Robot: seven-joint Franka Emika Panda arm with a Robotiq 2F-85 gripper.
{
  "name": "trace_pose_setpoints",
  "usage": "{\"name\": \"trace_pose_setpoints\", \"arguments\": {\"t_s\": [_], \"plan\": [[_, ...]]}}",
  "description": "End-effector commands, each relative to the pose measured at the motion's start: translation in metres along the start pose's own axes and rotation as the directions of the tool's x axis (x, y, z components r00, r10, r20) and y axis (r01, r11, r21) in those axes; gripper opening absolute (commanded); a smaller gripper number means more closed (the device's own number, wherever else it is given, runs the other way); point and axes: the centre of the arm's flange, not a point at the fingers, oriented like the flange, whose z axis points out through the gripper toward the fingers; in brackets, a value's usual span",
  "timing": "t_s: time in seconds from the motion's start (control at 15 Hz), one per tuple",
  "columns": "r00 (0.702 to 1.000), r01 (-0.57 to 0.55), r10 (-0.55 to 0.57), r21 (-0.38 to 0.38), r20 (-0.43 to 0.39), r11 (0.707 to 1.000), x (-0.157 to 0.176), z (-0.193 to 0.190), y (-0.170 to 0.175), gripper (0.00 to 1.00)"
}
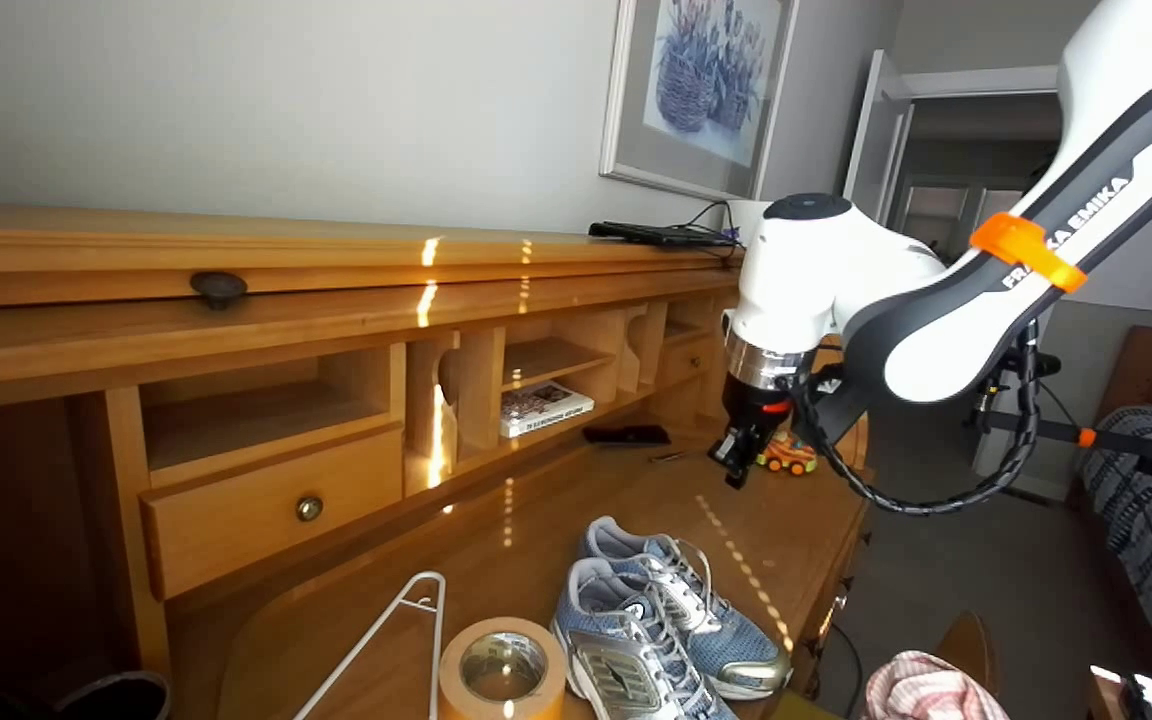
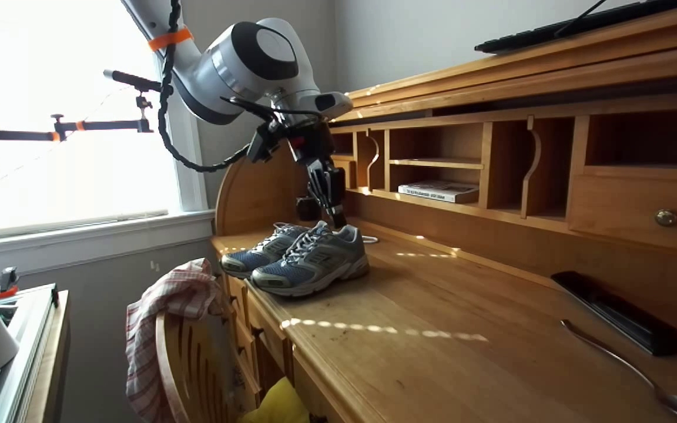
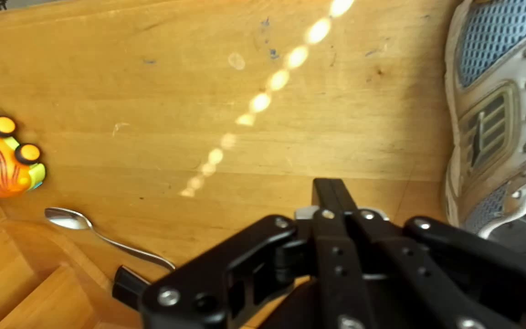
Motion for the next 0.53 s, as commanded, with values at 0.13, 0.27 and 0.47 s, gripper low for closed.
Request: {"name": "trace_pose_setpoints", "arguments": {"t_s": [0.13,0.27,0.47], "plan": [[0.990,0.049,-0.058,0.075,0.126,0.996,0.003,-0.072,0.019,0.00],[0.986,0.066,-0.079,0.092,0.145,0.994,0.005,-0.090,0.024,0.00],[0.987,0.048,-0.060,0.087,0.149,0.995,0.005,-0.113,0.034,0.28]]}}
